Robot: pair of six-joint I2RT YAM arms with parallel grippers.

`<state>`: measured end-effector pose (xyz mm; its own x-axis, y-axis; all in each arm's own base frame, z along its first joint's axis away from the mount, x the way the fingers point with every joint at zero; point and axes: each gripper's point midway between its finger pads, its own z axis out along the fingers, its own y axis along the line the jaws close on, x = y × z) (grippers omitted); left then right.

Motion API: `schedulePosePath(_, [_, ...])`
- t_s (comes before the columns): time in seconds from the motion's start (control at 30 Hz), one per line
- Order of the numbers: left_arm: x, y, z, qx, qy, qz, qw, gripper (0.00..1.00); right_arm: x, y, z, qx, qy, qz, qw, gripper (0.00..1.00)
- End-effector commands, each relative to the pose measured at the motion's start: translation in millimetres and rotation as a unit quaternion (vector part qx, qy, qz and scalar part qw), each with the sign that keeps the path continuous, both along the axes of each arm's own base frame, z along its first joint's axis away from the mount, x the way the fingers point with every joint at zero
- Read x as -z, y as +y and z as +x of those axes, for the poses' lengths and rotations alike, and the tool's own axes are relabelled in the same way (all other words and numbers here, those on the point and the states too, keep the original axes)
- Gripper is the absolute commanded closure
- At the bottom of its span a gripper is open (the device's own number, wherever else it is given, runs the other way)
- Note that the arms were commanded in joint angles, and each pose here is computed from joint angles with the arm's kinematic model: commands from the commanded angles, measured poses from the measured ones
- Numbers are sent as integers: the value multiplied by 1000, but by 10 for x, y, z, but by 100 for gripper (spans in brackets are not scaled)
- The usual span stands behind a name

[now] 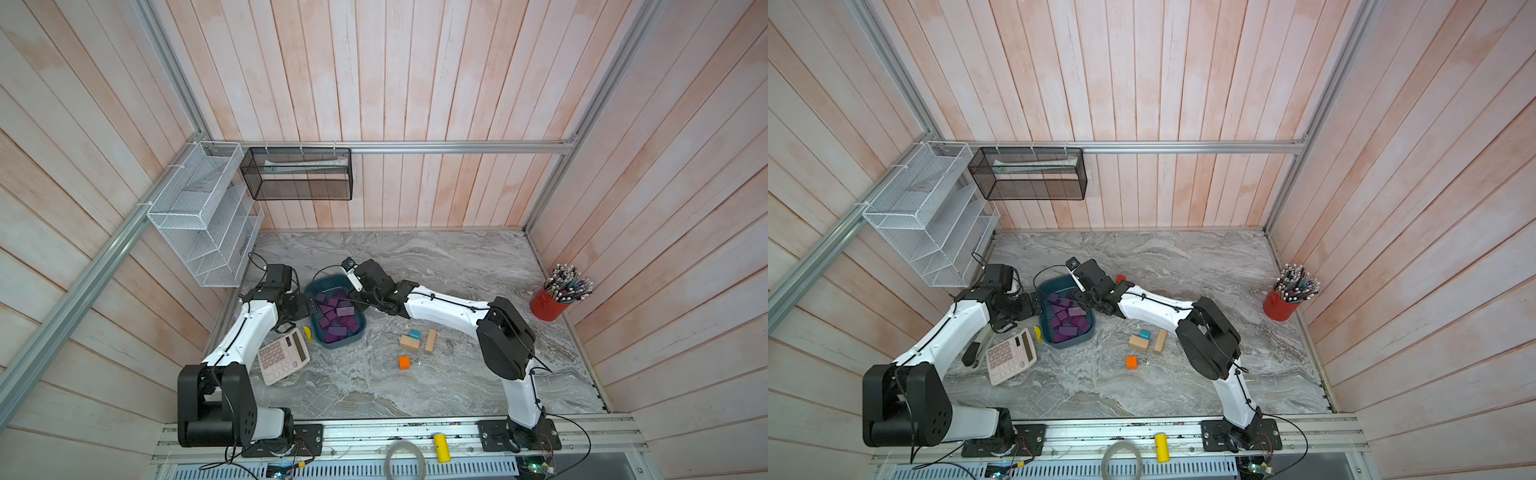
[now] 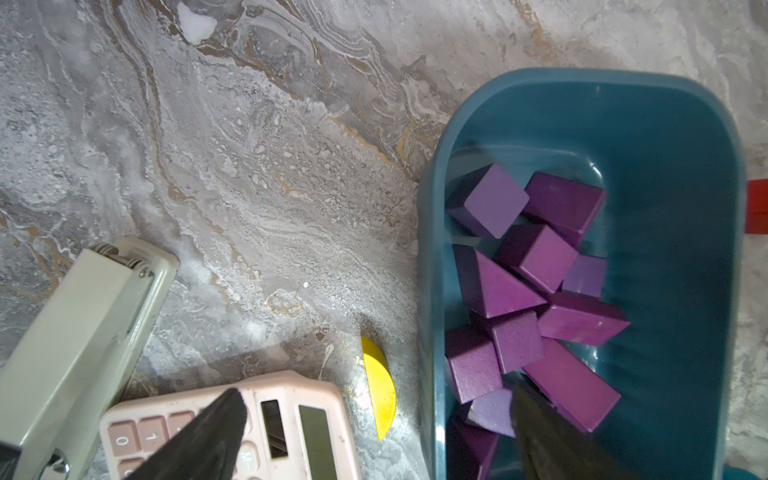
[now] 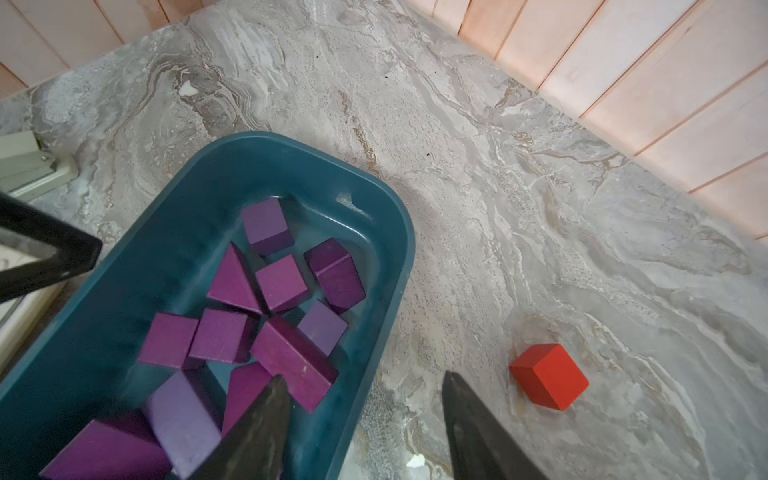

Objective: Pick purple bricks into the storage bin
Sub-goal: Place the building block in the storage box, then pick up the storage box at the center of the board.

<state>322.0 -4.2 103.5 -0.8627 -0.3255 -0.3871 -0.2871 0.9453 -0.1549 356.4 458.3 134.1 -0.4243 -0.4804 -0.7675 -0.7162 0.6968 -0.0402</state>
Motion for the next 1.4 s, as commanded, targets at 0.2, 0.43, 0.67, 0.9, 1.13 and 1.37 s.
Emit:
schedulePosePath(0.2, [-24, -19, 32, 8, -9, 3, 1000, 0, 570, 50, -60, 30, 120, 3, 992, 49])
schedulePosePath(0.43, [-12, -22, 30, 10, -7, 3, 1000, 0, 730, 25, -43, 41, 138, -2, 990, 58])
schedulePosePath(0.67, [-5, -36, 27, 12, -6, 4, 1000, 0, 687, 53, -27, 45, 144, 5, 989, 77])
schedulePosePath(0.9, [-17, -25, 23, 11, -7, 11, 1000, 0, 719, 96, -37, 56, 165, 10, 985, 87])
schedulePosePath(1.13, [-32, -43, 25, 14, -10, 9, 1000, 0, 764, 75, -6, 65, 163, -1, 984, 95])
schedulePosePath(1.37, [-44, -44, 27, 14, -12, 9, 1000, 0, 384, 95, 82, 69, 139, 25, 987, 100])
